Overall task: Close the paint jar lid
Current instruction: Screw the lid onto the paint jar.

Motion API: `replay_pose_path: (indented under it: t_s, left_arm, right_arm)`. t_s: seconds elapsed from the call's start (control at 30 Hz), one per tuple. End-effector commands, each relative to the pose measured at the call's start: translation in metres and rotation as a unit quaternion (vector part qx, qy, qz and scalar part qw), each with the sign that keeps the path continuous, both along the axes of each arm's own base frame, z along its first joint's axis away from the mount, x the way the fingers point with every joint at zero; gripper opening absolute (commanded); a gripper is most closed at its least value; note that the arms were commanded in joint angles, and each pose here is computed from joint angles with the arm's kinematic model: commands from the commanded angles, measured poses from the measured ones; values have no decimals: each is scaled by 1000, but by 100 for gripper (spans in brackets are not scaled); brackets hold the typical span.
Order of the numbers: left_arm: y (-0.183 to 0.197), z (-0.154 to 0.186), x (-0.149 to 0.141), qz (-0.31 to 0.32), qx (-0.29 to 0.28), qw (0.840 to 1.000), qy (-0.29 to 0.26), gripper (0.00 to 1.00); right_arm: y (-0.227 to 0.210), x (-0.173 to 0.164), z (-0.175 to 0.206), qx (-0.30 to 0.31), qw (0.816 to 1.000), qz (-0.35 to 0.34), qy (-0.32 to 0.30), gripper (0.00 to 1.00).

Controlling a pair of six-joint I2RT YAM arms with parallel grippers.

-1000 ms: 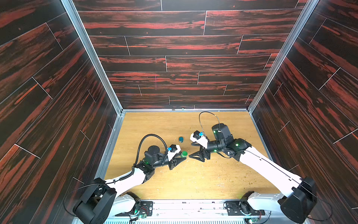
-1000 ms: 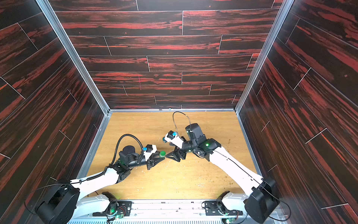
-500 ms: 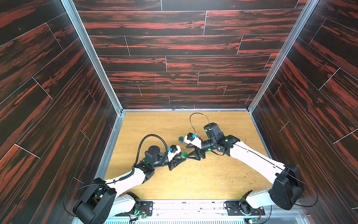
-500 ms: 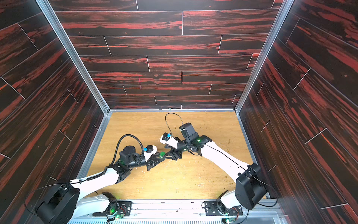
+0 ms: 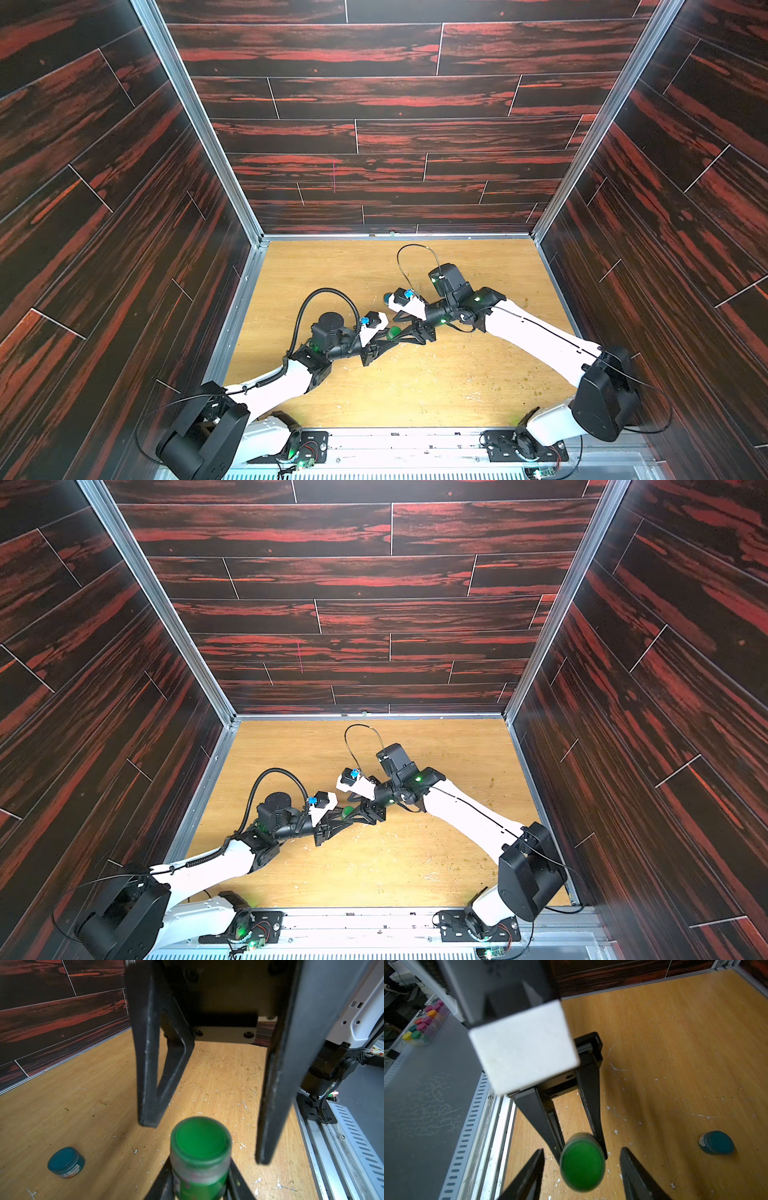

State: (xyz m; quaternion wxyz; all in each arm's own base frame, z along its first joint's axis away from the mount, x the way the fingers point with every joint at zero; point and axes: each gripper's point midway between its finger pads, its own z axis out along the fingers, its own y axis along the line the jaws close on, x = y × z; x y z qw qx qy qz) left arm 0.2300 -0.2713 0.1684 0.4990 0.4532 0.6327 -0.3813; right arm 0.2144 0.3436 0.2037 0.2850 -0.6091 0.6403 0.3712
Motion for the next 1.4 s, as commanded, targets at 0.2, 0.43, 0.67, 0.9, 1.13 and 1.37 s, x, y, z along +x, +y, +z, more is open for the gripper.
replay_pose_path:
  t_s: [0.2, 0.43, 0.67, 0.9, 1.13, 1.37]
  left_arm:
    - [2, 8, 0, 1, -4, 1000, -18, 22]
    - [2, 8, 1, 3, -3, 1000, -19, 22]
    - [2, 6, 2, 5, -1, 1000, -19, 22]
    - [3, 8, 5, 13, 0, 1000, -22, 22]
    - [7, 12, 19, 51, 3, 998, -43, 21]
    - [15, 23, 41, 109, 0, 991, -75, 20]
  right_arm:
    - [2, -2, -2, -7, 1000, 6, 9, 50]
    - [3, -2, -6, -13, 1000, 6, 19, 43]
    - [4, -1, -6, -13, 1000, 0, 25, 31]
    - [6, 5, -7, -14, 999, -27, 41, 21]
    - [15, 31, -8, -11, 987, -138, 85, 12]
    - [23, 50, -12, -31, 957, -270, 103, 8]
